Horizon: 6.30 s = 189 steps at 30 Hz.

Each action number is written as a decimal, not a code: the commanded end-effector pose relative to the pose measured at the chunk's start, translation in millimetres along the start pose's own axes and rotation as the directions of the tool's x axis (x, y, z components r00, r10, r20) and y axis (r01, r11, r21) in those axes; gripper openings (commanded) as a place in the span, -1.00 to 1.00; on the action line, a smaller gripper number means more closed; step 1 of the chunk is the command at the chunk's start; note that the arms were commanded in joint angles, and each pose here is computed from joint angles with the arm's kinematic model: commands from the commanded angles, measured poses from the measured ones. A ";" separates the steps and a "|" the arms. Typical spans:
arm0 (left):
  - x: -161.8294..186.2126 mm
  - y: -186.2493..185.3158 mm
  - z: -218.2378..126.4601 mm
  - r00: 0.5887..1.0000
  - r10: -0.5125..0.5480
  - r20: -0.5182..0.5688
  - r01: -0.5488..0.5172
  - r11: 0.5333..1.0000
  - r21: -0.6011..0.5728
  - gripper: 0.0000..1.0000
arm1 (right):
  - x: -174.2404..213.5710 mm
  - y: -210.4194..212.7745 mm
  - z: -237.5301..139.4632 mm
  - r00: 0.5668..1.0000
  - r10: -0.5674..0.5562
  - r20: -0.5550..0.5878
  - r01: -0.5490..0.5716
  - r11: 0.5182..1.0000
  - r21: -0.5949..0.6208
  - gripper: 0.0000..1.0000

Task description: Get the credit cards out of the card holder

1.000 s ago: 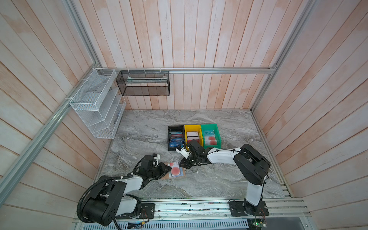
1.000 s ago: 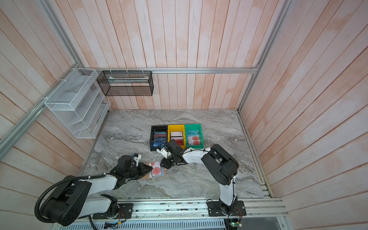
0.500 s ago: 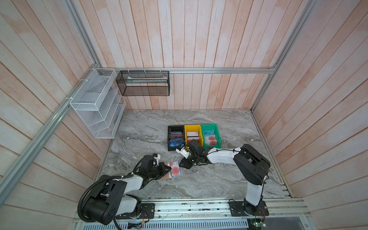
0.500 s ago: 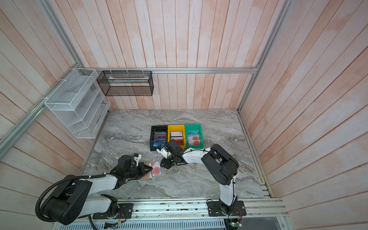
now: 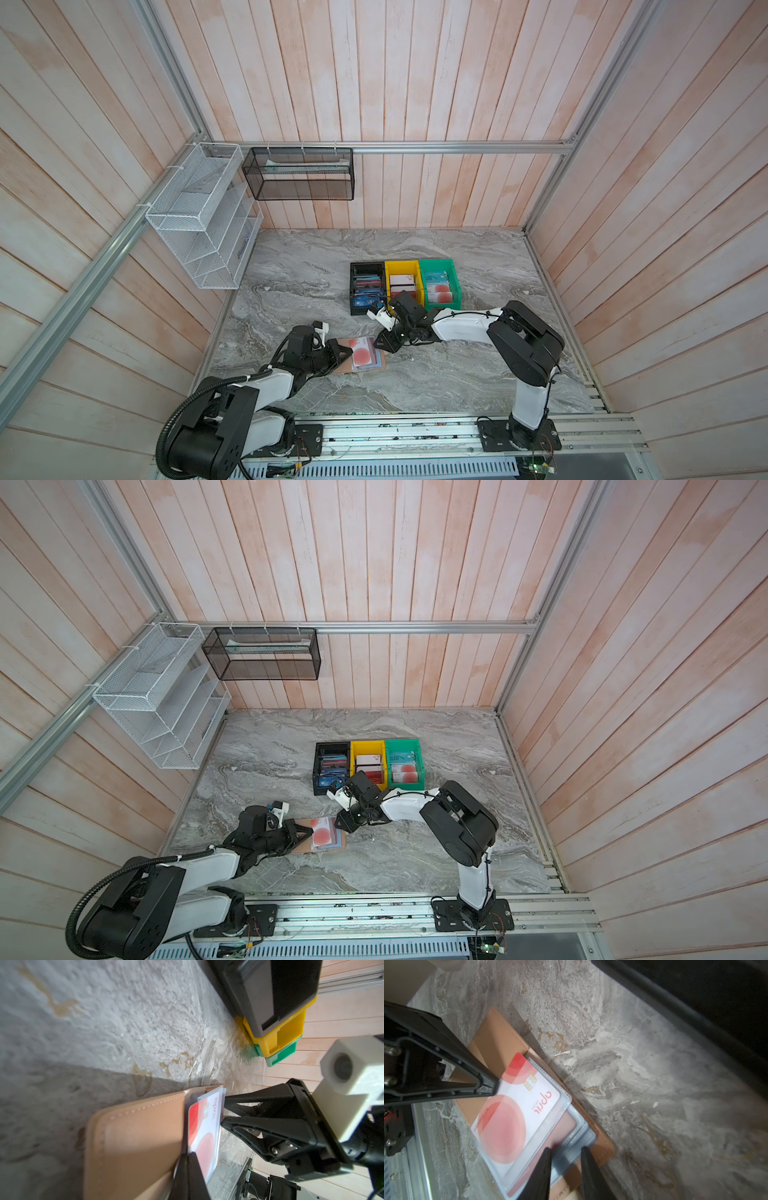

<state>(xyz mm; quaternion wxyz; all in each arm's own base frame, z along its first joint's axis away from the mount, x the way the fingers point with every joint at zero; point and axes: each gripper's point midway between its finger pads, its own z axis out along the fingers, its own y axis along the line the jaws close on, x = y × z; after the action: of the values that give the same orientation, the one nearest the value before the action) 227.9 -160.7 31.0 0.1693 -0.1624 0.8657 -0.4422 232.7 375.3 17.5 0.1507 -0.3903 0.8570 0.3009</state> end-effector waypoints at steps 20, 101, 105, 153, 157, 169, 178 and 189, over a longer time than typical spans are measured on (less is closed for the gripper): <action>-6.0 3.3 -35.7 0.997 -0.030 0.067 0.036 0.994 -0.101 -1.00 | 115.8 -35.1 10.9 0.925 0.137 -0.354 -0.084 0.983 0.162 -0.42; 2.3 -98.7 -39.8 0.987 0.158 0.033 -0.160 0.927 0.338 -1.00 | -52.0 82.8 -103.9 0.985 0.128 0.116 -0.023 0.765 -0.644 -0.73; 3.0 -98.2 -39.7 0.987 0.160 0.030 -0.161 0.927 0.338 -1.00 | -50.2 84.1 -107.0 0.987 0.123 0.104 -0.023 0.749 -0.662 -0.92; -15.8 -74.6 -13.1 0.986 0.162 -0.029 -0.155 0.972 0.176 -0.60 | -26.2 -168.6 -257.5 0.827 -0.285 -0.484 0.503 0.760 0.412 -1.00; -14.4 -72.0 -13.2 0.986 0.164 -0.033 -0.156 0.973 0.168 -0.60 | -27.1 -168.0 -246.9 0.805 -0.314 -0.503 0.539 0.740 0.401 -1.00; -14.9 -69.3 -7.7 0.985 0.163 -0.048 -0.153 0.974 0.169 -0.60 | -13.2 -173.5 -211.5 0.744 -0.327 -0.583 0.587 0.736 0.337 -1.00; -16.9 -65.4 -7.2 0.987 0.156 -0.043 -0.147 0.976 0.163 -0.60 | -8.2 -182.8 -199.1 0.717 -0.334 -0.612 0.610 0.726 0.318 -1.00; -18.6 -60.3 -7.6 0.989 0.143 -0.039 -0.135 0.978 0.160 -0.60 | -5.4 -184.9 -184.8 0.689 -0.357 -0.631 0.634 0.718 0.287 -1.00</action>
<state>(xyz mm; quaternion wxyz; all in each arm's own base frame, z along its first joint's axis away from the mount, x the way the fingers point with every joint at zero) 249.7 -182.0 89.5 0.1846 -0.0842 0.8431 -0.4981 374.2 165.8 97.9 0.0893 -0.6235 0.7703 -0.0996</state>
